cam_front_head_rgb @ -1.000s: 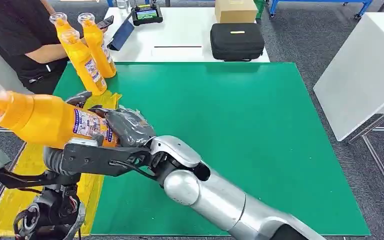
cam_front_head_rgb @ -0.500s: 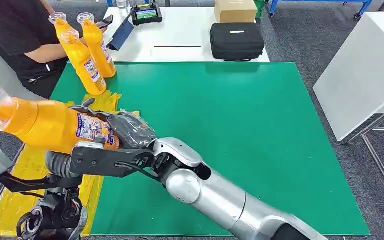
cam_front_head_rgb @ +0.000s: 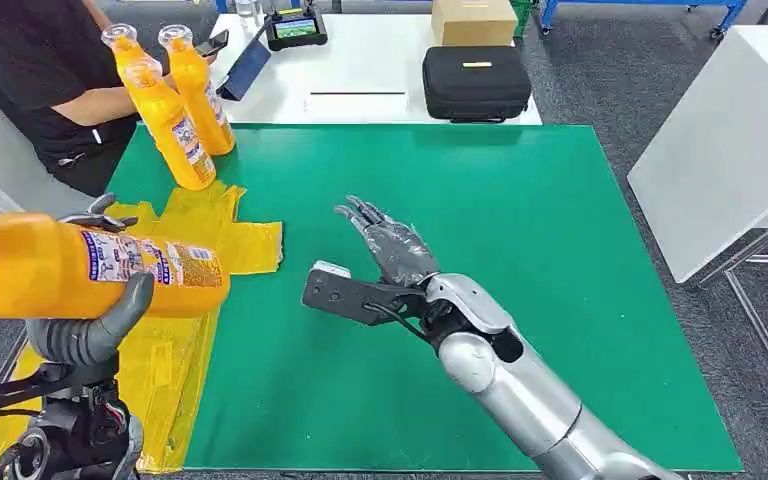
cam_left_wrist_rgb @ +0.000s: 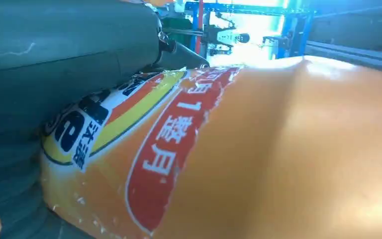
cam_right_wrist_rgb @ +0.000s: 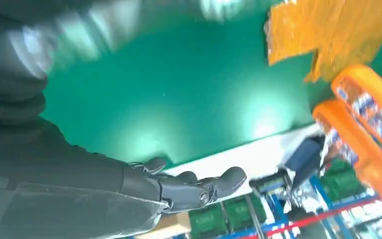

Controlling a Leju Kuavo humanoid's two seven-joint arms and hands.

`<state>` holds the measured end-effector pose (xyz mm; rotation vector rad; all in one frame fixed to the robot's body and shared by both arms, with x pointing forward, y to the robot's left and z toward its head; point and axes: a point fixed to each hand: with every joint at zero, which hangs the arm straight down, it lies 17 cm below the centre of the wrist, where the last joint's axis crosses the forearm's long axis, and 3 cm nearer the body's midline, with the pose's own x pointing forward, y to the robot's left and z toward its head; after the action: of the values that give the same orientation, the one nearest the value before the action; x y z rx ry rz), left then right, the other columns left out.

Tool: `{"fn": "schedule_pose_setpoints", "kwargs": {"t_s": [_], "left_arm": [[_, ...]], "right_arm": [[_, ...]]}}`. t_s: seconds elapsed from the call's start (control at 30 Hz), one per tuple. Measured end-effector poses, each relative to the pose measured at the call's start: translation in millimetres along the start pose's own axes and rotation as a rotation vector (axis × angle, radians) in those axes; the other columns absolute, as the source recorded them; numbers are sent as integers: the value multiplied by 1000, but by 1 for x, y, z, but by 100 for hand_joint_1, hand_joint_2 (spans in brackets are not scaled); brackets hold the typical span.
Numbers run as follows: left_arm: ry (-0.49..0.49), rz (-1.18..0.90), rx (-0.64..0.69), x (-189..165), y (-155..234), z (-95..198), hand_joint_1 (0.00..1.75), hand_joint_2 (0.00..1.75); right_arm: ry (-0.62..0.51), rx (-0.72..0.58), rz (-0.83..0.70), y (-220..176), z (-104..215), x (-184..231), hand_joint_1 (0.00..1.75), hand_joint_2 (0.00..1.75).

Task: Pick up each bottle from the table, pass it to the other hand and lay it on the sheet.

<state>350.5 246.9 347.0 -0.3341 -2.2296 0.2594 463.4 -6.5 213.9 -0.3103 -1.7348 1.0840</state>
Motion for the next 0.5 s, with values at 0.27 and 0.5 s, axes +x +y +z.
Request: {"fn": "schedule_pose_setpoints", "kwargs": {"t_s": [0.27, 0.5], "left_arm": [[-41, -185, 40, 9, 23, 7, 175, 175], [-358, -1132, 34, 40, 39, 13, 175, 175]], "right_arm": [[53, -166, -69, -58, 37, -45, 0, 0], [30, -299, -135, -110, 93, -58, 0, 0]]}}
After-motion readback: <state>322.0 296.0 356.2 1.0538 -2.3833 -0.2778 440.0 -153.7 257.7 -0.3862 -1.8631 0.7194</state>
